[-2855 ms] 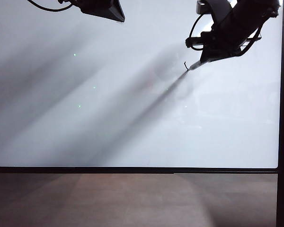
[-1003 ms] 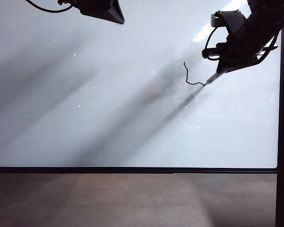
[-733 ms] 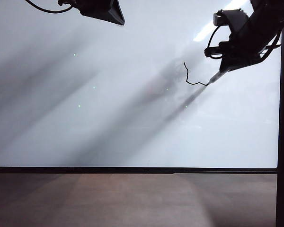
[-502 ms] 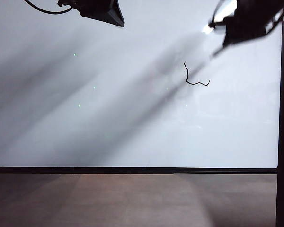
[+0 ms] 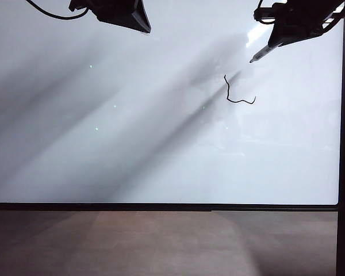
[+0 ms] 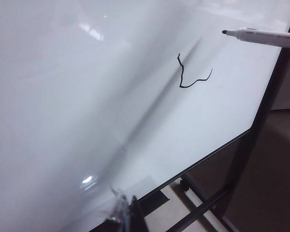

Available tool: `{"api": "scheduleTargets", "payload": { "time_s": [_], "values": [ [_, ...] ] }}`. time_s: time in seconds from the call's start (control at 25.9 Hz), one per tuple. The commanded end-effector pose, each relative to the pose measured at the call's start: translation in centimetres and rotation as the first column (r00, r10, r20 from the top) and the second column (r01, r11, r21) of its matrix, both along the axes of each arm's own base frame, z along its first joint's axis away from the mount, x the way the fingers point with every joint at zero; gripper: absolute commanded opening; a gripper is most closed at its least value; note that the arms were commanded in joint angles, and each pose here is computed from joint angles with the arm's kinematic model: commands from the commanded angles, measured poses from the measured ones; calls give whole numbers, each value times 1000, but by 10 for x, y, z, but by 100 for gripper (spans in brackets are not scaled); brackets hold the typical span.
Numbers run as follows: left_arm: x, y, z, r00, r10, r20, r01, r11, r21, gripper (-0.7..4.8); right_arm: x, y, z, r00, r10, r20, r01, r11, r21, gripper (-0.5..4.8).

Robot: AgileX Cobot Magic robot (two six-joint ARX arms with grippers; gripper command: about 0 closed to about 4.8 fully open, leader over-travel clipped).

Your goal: Reach to the right to find the marker pen, pick it up, and write the number 4 on the whiteboard.

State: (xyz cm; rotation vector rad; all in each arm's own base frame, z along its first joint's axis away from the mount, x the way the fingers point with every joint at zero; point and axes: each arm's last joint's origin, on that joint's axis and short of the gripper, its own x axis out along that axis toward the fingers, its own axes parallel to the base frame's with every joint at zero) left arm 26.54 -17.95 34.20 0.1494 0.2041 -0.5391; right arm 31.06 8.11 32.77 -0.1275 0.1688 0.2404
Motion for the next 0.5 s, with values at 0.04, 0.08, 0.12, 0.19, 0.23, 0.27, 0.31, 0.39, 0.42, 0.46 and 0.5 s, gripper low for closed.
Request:
{"api": "scheduleTargets", "payload": {
  "time_s": [0.04, 0.08, 0.12, 0.19, 0.23, 0.27, 0.31, 0.39, 0.42, 0.46, 0.5],
  "values": [
    [-1, 0, 3, 1000, -5, 9, 5, 1000, -11, -5, -1, 1, 4, 1000, 8, 20, -8, 1000, 11, -6],
    [-1, 0, 3, 1000, -5, 9, 5, 1000, -12, -5, -1, 1, 3, 1000, 8, 19, -8, 1000, 11, -5],
    [-1, 0, 3, 1000, -5, 10, 5, 1000, -12, -5, 0, 1, 3, 1000, 8, 18, -8, 1000, 10, -6],
    [-1, 0, 3, 1000, -5, 10, 5, 1000, -12, -5, 2, 1, 0, 1000, 7, 10, -7, 1000, 8, -6],
    [-1, 0, 3, 1000, -5, 10, 5, 1000, -12, -5, 2, 1, 0, 1000, 8, 8, -8, 1000, 7, -5],
    [-1, 0, 3, 1000, -5, 10, 5, 1000, -12, -5, 3, 1, -1, 1000, 9, 4, -9, 1000, 7, -5],
    [-1, 0, 3, 1000, -5, 10, 5, 1000, -12, -5, 3, 2, -2, 1000, 17, 1, -17, 1000, 8, -5],
    [-1, 0, 3, 1000, -5, 10, 5, 1000, -12, -5, 4, 3, -3, 999, 35, 0, -35, 999, 11, -6],
    [-1, 0, 3, 1000, -5, 10, 5, 1000, -12, -5, 5, 3, -4, 999, 35, 1, -35, 999, 11, -5],
    [-1, 0, 3, 1000, -5, 10, 5, 1000, -12, -5, 6, 3, -4, 1000, 30, 4, -30, 1000, 11, -6],
    [-1, 0, 3, 1000, -5, 10, 5, 1000, -12, -5, 7, 3, -5, 1000, 27, 8, -27, 1000, 11, -6]
  ]
}}
